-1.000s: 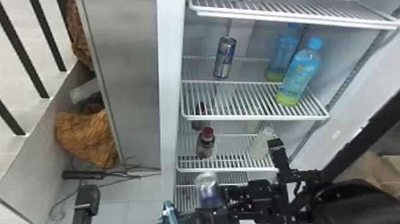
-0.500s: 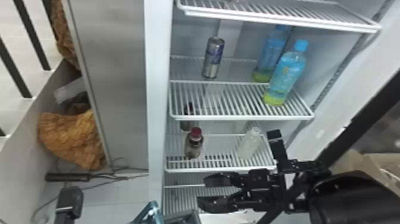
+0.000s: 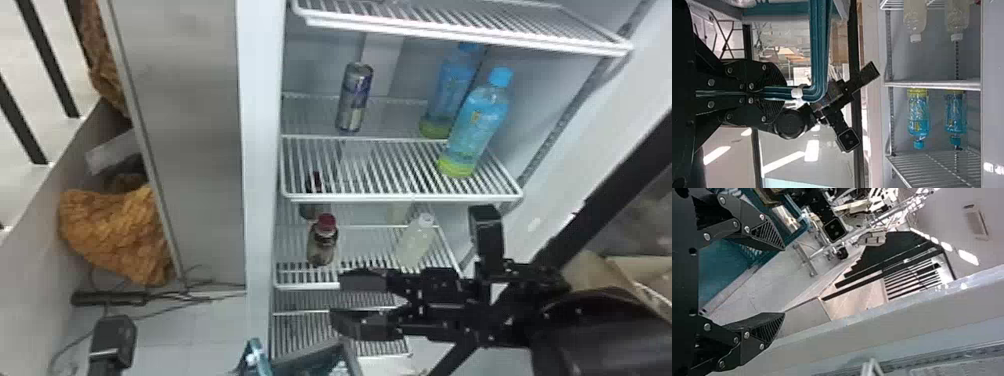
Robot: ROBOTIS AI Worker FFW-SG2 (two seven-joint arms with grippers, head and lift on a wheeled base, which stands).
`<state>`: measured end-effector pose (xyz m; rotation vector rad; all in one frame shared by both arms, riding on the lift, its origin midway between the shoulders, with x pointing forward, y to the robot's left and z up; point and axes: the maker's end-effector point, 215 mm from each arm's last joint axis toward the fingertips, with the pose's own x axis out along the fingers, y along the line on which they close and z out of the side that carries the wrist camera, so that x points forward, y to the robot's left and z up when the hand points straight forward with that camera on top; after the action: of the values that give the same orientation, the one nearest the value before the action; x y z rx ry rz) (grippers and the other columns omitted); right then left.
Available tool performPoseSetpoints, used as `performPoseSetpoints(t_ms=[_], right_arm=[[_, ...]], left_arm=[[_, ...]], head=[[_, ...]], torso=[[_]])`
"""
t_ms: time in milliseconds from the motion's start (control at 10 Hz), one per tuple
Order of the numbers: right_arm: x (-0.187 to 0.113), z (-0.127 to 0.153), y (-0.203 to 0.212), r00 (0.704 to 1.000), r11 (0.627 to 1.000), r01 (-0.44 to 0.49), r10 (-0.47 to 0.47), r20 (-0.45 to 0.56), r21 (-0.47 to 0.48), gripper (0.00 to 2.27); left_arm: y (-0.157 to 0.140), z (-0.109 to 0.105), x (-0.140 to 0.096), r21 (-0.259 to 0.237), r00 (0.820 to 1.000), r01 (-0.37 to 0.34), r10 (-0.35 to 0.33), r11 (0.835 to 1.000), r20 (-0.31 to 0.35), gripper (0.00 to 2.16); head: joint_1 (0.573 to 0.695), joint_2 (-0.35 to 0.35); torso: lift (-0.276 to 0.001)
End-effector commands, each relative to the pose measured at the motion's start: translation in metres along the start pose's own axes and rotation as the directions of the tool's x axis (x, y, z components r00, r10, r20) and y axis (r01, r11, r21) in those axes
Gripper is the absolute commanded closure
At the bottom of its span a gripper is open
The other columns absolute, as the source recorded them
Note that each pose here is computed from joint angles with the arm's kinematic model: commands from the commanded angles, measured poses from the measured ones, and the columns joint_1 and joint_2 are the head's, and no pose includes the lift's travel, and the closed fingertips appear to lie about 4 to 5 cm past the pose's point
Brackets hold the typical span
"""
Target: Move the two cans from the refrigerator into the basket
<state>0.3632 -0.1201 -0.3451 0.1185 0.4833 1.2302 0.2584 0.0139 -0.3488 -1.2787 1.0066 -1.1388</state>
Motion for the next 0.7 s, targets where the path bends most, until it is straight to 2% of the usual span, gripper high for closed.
performPoseSetpoints(t_ms=[0,200,400,600], right_arm=[[-0.008,0.019,-0.002,0.998,0.998,0.042,-0.040,0.044,-0.046,0.51],[-0.026,0.046,-0.010,0.985,0.986,0.131,-0.118,0.122,-0.103,0.51],[-0.031,0.066,-0.014,0.971,0.976,0.176,-0.150,0.188,-0.128,0.51],[-0.034,0.090,-0.021,0.941,0.961,0.238,-0.192,0.278,-0.142,0.51]], left_arm=[[0.000,-0.002,0.000,-0.003,1.000,0.002,-0.002,1.000,-0.005,1.20],[0.000,-0.002,0.000,-0.003,1.000,0.002,-0.002,1.000,-0.005,1.20],[0.000,-0.001,-0.001,-0.003,1.000,0.001,-0.001,1.000,-0.003,1.20],[0.000,-0.002,-0.001,-0.005,1.000,0.001,-0.001,1.000,-0.003,1.20]], head=[[0.695,-0.201],[0.695,-0.208],[0.695,-0.224],[0.695,-0.229]], torso=[[-0.035],[-0.035],[-0.035],[-0.035]])
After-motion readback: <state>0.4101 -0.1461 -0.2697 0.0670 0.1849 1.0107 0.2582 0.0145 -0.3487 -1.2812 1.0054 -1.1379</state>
